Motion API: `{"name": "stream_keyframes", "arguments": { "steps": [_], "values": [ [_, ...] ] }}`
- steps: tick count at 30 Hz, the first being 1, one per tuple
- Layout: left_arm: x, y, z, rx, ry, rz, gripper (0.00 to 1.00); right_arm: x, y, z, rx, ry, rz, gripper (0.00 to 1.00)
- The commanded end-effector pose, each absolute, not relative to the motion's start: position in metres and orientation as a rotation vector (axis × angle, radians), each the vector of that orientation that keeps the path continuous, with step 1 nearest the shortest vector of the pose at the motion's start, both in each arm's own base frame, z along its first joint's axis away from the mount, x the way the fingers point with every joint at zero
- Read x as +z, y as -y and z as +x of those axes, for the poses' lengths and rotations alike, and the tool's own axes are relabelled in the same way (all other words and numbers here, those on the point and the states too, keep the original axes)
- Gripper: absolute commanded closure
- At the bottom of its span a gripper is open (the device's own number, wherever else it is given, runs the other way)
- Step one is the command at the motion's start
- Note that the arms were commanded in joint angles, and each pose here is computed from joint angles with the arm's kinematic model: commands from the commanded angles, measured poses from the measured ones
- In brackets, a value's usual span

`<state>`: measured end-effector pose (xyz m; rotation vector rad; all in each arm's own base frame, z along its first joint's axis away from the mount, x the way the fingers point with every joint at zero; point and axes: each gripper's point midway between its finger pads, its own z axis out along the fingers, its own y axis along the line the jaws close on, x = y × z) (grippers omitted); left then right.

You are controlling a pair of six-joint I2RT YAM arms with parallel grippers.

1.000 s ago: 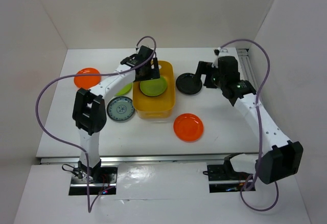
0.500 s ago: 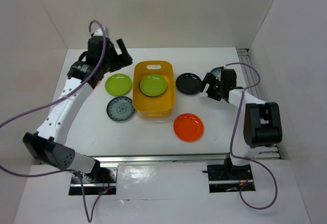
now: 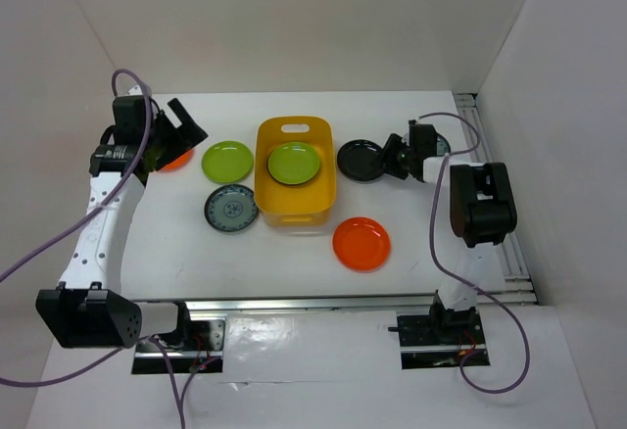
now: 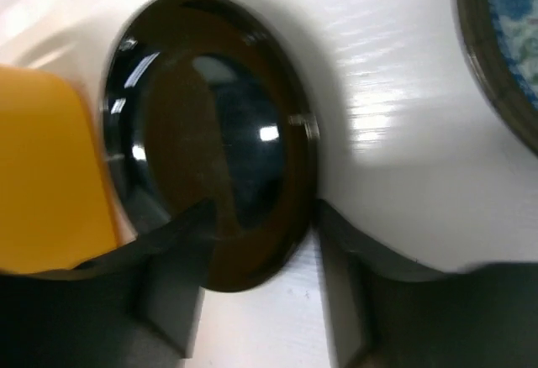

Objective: Place the plates into the plastic bin on the countertop

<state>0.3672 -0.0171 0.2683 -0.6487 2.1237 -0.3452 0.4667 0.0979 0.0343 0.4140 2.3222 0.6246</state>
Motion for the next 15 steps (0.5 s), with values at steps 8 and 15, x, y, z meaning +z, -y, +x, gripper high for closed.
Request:
{"name": "stream_keyframes", "arguments": {
  "steps": [8,15],
  "values": [
    [0.276,0.004,0.358,-0.366,-2.062,-0.663,0.0,-0.012,-0.08,0.457,0.486,-2.446,0.573,0.95],
    [0.252,-0.018,0.352,-0.253,-2.079,-0.779,0.0,0.064,-0.058,0.485,0.346,-2.293,0.688,1.0]
  ]
}}
